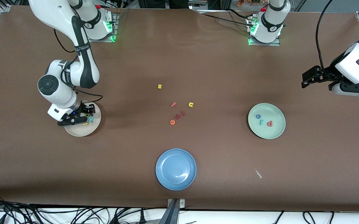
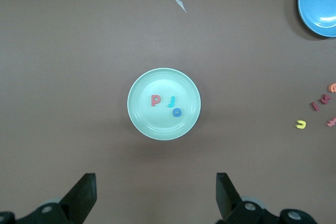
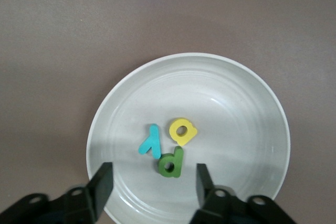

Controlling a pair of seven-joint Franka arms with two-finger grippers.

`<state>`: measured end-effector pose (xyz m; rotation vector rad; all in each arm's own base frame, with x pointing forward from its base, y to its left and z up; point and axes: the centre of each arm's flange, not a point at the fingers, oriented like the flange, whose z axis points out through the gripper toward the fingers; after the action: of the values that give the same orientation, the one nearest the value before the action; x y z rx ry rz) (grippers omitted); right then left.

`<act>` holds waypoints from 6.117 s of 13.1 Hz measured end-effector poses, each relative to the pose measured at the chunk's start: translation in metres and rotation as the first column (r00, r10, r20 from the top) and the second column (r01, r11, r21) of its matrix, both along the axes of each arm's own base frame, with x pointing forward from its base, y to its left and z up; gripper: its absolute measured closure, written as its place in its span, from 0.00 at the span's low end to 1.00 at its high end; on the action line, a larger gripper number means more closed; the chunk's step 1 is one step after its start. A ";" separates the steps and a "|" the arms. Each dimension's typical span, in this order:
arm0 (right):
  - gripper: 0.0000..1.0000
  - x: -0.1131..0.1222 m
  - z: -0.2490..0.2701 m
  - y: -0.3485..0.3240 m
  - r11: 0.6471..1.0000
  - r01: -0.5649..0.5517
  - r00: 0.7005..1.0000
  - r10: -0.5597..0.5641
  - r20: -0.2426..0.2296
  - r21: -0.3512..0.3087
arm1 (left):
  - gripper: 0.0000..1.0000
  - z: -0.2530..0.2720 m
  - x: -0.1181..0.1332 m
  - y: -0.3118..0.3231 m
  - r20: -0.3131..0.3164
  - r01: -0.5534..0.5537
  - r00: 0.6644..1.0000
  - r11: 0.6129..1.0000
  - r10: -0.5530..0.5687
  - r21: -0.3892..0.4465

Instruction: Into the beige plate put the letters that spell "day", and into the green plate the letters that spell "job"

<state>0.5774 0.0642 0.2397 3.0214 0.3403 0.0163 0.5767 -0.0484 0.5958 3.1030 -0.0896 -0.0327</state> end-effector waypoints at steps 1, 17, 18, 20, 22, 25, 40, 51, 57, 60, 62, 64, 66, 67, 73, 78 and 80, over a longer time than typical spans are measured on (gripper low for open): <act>0.13 0.000 0.002 0.001 1.000 0.006 1.000 -0.006 -0.009 0.005 | 0.00 0.000 0.000 0.000 0.000 0.000 1.000 1.000 0.000 0.000; 0.00 0.016 0.093 0.083 0.985 0.174 0.935 -0.164 -0.313 0.003 | 0.00 0.000 0.000 0.000 0.000 -0.001 1.000 1.000 0.001 0.000; 0.00 0.016 0.098 0.086 0.985 0.170 0.933 -0.160 -0.323 0.003 | 0.00 0.000 0.000 0.000 0.000 -0.001 1.000 1.000 0.001 0.000; 0.00 0.020 0.108 0.089 0.986 0.165 0.934 -0.154 -0.322 0.007 | 0.00 0.000 0.000 0.000 0.000 -0.001 1.000 1.000 0.001 0.000; 0.00 0.022 0.108 0.086 0.985 0.168 0.931 -0.150 -0.334 0.026 | 0.00 0.000 0.000 0.000 0.001 -0.001 1.000 1.000 0.001 0.000; 0.00 0.028 0.102 0.067 0.986 0.155 0.924 -0.124 -0.361 0.058 | 0.00 0.001 0.000 0.002 0.001 -0.003 1.000 1.000 0.003 0.000; 0.00 0.034 0.225 -0.008 0.982 0.158 0.975 -0.138 -0.172 0.107 | 0.00 0.000 0.001 0.004 0.001 -0.006 1.000 1.000 0.006 0.000; 0.00 -0.001 0.324 -0.033 0.969 0.225 0.974 -0.224 -0.021 0.097 | 0.00 0.000 0.001 0.004 0.000 -0.006 1.000 1.000 0.006 0.000; 0.00 -0.019 0.357 -0.042 0.965 0.237 0.970 -0.241 0.019 0.113 | 0.00 0.000 0.001 0.004 0.000 -0.006 1.000 1.000 0.006 0.000; 0.00 -0.023 0.367 -0.042 0.965 0.235 0.970 -0.241 0.036 0.119 | 0.00 0.000 0.001 0.004 0.000 -0.006 1.000 1.000 0.006 0.000; 0.00 -0.024 0.368 -0.043 0.965 0.236 0.970 -0.241 0.033 0.117 | 0.00 0.000 0.001 0.004 0.000 -0.006 1.000 1.000 0.006 0.000; 0.00 -0.028 0.365 -0.044 0.964 0.242 0.970 -0.243 -0.004 0.106 | 0.00 0.000 0.001 0.004 0.000 -0.006 1.000 1.000 0.006 0.000; 0.00 -0.033 0.364 -0.044 0.964 0.247 0.969 -0.243 -0.051 0.093 | 0.00 0.000 0.001 0.004 0.000 -0.006 1.000 1.000 0.006 0.000; 0.00 -0.035 0.364 -0.044 0.965 0.249 0.968 -0.243 -0.067 0.088 | 0.00 0.000 0.001 0.004 0.000 -0.006 1.000 1.000 0.006 0.000; 0.00 -0.035 0.361 -0.044 0.965 0.254 0.961 -0.244 -0.129 0.069 | 0.00 0.000 0.001 0.004 0.000 -0.006 1.000 1.000 0.006 0.000; 0.00 -0.032 0.363 -0.044 0.965 0.254 0.962 -0.244 -0.126 0.069 | 0.00 0.000 0.001 0.004 0.000 -0.006 1.000 1.000 0.006 0.000; 0.00 -0.032 0.362 -0.048 0.963 0.261 0.960 -0.251 -0.128 0.069 | 0.00 0.000 0.001 0.004 0.000 -0.006 1.000 1.000 0.006 0.000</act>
<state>0.5455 0.0166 0.6016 3.1325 -0.0469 -0.1731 0.5778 -0.0447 0.5957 3.1032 -0.0796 -0.0322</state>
